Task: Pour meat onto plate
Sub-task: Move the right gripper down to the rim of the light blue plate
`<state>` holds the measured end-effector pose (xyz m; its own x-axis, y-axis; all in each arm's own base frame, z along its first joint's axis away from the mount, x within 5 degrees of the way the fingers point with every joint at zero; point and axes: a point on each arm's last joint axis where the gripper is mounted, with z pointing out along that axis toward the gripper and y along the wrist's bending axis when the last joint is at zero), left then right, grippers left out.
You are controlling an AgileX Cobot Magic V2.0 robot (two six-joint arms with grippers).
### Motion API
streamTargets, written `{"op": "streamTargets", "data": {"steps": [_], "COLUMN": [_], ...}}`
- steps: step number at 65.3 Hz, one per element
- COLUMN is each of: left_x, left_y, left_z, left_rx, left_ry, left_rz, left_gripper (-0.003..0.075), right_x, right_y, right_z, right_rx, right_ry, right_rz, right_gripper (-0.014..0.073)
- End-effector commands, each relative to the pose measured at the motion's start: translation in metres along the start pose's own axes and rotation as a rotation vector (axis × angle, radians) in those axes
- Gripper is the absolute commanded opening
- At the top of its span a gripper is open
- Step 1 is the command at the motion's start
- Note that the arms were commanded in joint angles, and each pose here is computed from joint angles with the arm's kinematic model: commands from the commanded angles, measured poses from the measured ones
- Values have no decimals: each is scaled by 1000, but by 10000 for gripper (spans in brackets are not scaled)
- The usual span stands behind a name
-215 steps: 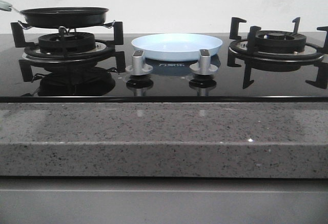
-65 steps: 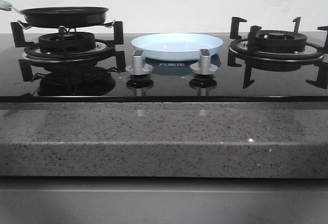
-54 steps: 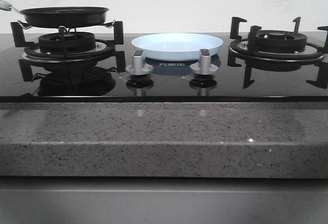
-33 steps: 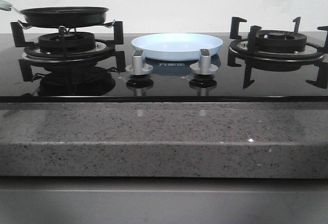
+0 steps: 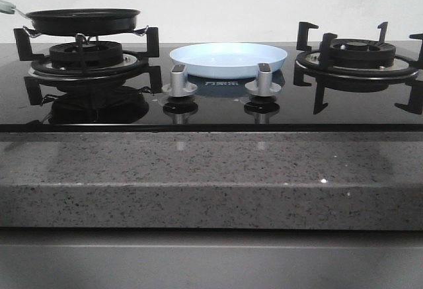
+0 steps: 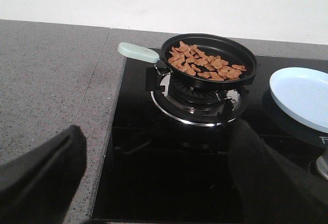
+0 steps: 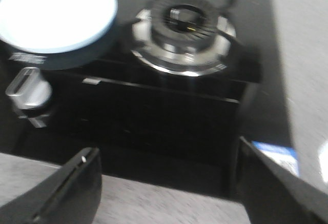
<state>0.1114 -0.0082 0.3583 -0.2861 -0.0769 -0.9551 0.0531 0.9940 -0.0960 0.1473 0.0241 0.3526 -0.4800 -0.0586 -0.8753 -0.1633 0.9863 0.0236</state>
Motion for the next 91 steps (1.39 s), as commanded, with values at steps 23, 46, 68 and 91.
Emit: {"op": "streamTargets", "data": {"steps": [23,46,68,91], "left_x": [-14,-14,-14,-14], "left_y": [-2,-2,-2,-2], "left_z": [-2,-2,-2,-2], "left_rx": [14,14,14,14], "left_ry": [-94,-94,-94,-94], "left_rz": [-12,-12,-12,-12], "left_gripper": [566,566,566,566], "right_x": [-89,-136,-158,-149], "right_y": [42,59,47,49], "right_z": [74,164,224,277], "right_rx": [-147,-163,-150,-148], "right_ry": [101,319,352,388], "right_rz": [-91,-97,-43,-43], "right_gripper": [559,559,396,392]}}
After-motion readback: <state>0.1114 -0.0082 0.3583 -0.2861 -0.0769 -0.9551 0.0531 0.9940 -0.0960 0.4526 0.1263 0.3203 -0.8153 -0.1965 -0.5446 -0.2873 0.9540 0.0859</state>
